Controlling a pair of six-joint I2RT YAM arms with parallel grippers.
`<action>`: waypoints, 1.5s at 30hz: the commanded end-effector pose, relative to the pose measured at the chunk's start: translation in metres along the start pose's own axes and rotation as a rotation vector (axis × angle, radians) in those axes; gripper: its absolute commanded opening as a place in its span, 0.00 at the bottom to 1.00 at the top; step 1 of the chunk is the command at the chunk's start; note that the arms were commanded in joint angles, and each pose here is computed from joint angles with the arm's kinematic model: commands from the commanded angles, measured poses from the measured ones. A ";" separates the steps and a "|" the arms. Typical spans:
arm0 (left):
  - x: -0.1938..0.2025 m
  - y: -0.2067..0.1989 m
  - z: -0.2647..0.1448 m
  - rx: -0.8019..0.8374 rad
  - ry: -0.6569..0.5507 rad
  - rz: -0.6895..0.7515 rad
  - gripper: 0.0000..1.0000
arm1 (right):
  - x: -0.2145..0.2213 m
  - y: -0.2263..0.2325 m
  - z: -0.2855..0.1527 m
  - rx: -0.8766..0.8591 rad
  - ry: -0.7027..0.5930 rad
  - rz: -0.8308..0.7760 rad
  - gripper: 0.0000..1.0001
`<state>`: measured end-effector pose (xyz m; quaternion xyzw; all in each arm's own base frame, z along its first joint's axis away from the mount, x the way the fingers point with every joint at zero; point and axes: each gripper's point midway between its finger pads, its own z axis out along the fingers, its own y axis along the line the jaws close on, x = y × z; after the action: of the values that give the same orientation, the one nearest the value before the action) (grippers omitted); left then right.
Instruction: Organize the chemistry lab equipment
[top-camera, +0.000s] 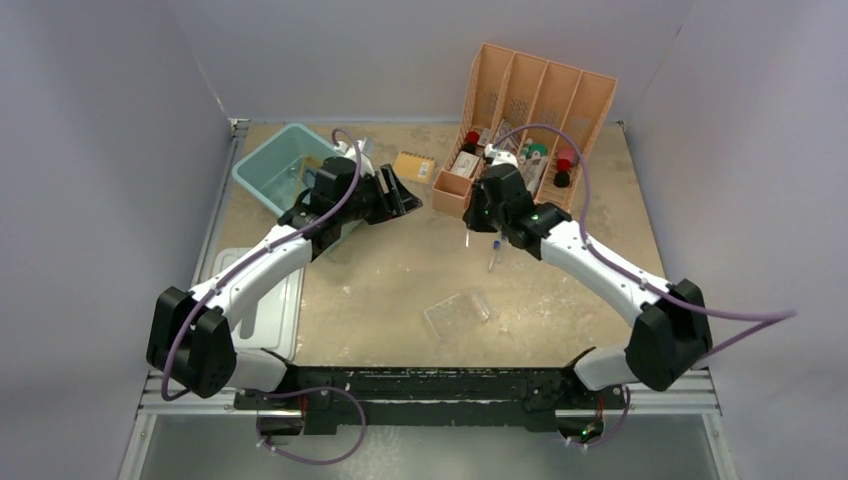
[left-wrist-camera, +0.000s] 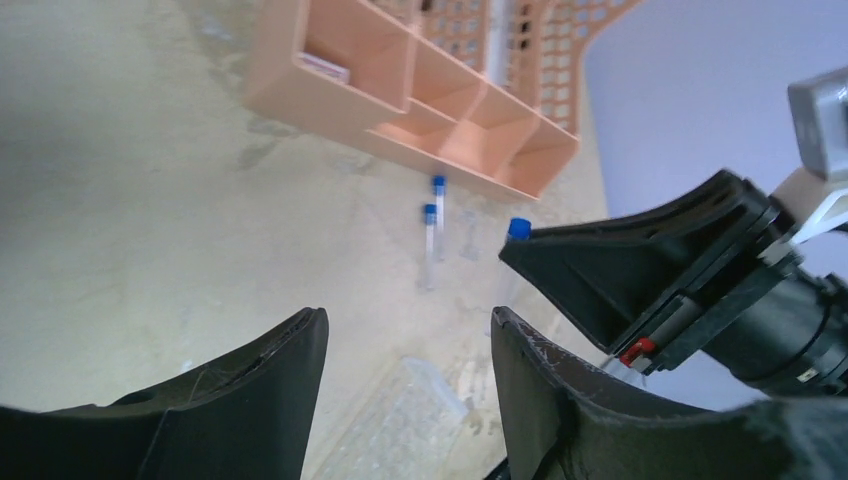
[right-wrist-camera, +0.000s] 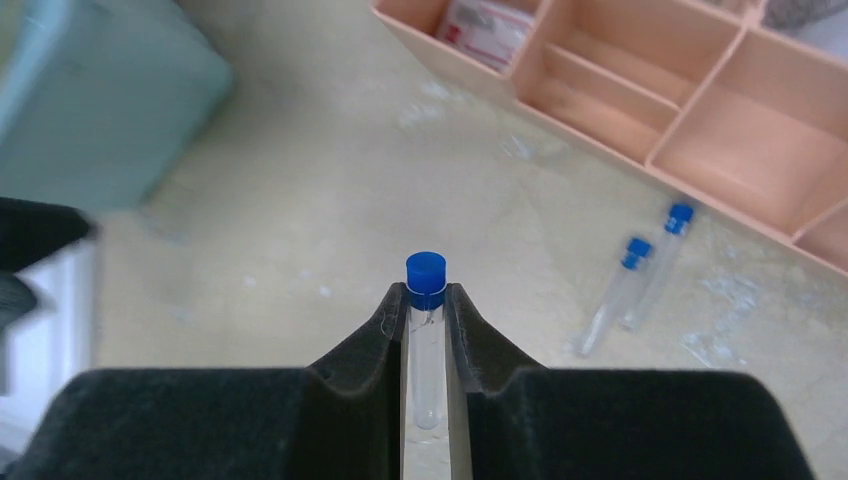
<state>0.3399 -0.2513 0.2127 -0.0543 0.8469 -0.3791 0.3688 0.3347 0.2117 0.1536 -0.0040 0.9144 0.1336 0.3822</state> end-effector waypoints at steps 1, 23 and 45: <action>-0.004 -0.068 -0.002 0.265 -0.033 0.048 0.61 | -0.046 0.036 -0.025 -0.142 -0.126 0.158 0.16; 0.043 -0.113 0.005 0.437 0.002 0.247 0.56 | -0.085 0.063 -0.093 -0.397 -0.128 0.396 0.18; 0.058 -0.116 -0.007 0.485 -0.040 0.685 0.00 | -0.066 0.046 -0.117 -0.414 0.058 0.240 0.56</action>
<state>0.2785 -0.3546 0.2301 0.2264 0.7572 -0.4386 0.4278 0.3066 0.2241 0.2677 0.0804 0.8656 0.3566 0.3422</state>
